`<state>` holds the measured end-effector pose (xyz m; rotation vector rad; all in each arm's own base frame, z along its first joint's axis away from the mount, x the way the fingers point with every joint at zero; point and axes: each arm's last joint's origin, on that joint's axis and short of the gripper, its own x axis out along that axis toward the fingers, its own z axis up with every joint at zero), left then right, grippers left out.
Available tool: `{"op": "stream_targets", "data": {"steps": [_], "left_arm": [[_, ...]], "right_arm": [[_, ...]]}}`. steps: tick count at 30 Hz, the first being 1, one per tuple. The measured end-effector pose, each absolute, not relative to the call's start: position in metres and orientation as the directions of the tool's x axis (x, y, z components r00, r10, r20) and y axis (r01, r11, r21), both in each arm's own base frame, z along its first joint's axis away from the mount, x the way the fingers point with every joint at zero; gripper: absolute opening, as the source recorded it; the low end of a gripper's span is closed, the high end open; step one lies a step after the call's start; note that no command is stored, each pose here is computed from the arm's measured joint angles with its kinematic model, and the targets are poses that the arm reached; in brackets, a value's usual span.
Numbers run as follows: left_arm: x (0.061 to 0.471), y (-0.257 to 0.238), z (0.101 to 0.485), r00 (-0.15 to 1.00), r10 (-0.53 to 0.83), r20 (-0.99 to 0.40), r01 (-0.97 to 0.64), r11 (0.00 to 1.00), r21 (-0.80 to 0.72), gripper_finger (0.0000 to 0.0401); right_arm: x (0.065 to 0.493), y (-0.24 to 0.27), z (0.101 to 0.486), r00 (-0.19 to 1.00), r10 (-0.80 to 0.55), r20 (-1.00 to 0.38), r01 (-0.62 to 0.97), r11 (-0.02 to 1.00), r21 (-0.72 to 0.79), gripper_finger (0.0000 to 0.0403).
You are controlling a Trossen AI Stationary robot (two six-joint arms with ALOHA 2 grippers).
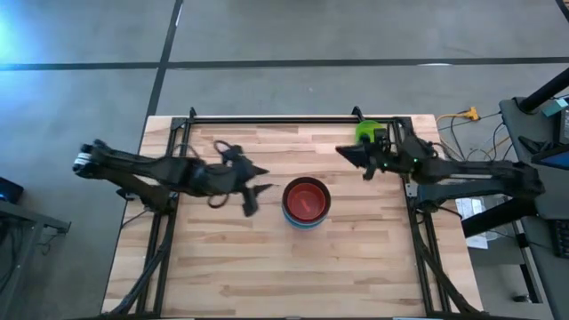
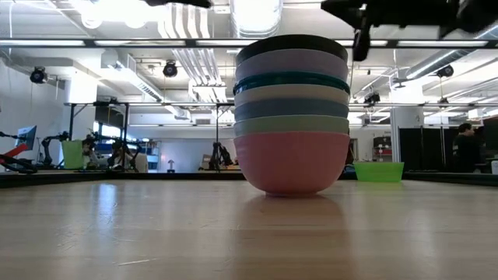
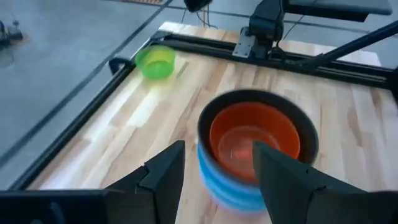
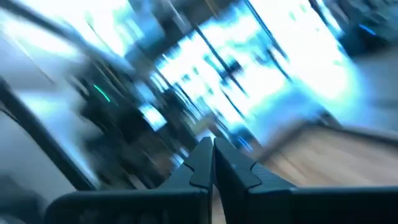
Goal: Nest bowls inside each other
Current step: Stack the small green bowl on top of the small orange bowl
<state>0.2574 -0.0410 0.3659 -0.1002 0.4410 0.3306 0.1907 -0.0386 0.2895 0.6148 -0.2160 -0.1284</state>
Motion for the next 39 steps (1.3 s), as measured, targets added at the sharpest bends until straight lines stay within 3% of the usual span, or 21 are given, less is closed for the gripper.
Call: {"op": "stream_targets", "data": {"steps": [3,6,9,12,16,20,24,29,35,39], "left_arm": [[0.229,-0.035,0.362,0.855,0.290,-0.430,-0.353,0.933,-0.073,0.0173],[0.202,-0.029,0.356,0.865,0.290,-0.410,-0.356,0.929,-0.095,0.0173],[0.179,-0.023,0.349,0.873,0.293,-0.389,-0.365,0.923,-0.124,0.0173],[0.159,-0.018,0.345,0.887,0.293,-0.358,-0.372,0.912,-0.174,0.0173],[0.137,-0.014,0.342,0.905,0.288,-0.314,-0.371,0.895,-0.248,0.0173],[0.125,-0.012,0.337,0.913,0.286,-0.292,-0.365,0.893,-0.266,0.0173],[0.120,-0.011,0.333,0.914,0.286,-0.288,-0.363,0.892,-0.267,0.0173],[0.123,-0.011,0.318,0.899,0.294,-0.325,-0.380,0.893,-0.242,0.0173],[0.134,-0.013,0.304,0.882,0.298,-0.366,-0.391,0.895,-0.214,0.0173],[0.142,-0.014,0.305,0.893,0.294,-0.340,-0.383,0.894,-0.234,0.0173]], "right_arm": [[0.193,-0.065,0.272,0.895,-0.227,0.384,-0.074,0.772,0.631,0.0009],[0.184,-0.100,0.244,0.834,-0.368,0.411,-0.031,0.713,0.701,0.0009],[0.175,-0.135,0.216,0.840,-0.475,0.261,0.140,0.656,0.742,0.0011],[0.172,-0.160,0.203,0.883,-0.460,0.096,0.280,0.679,0.678,0.0023],[0.174,-0.184,0.197,0.859,-0.464,-0.218,0.486,0.605,0.631,0.0059],[0.180,-0.196,0.216,0.762,-0.442,-0.473,0.638,0.637,0.433,0.0108],[0.182,-0.205,0.238,0.548,-0.454,-0.703,0.751,0.637,0.174,0.0152],[0.187,-0.216,0.246,0.323,-0.349,-0.880,0.763,0.646,0.024,0.0180],[0.198,-0.229,0.222,0.166,-0.171,-0.971,0.754,0.657,0.013,0.0178],[0.204,-0.237,0.203,0.095,-0.123,-0.988,0.758,0.653,-0.009,0.0172]]}}
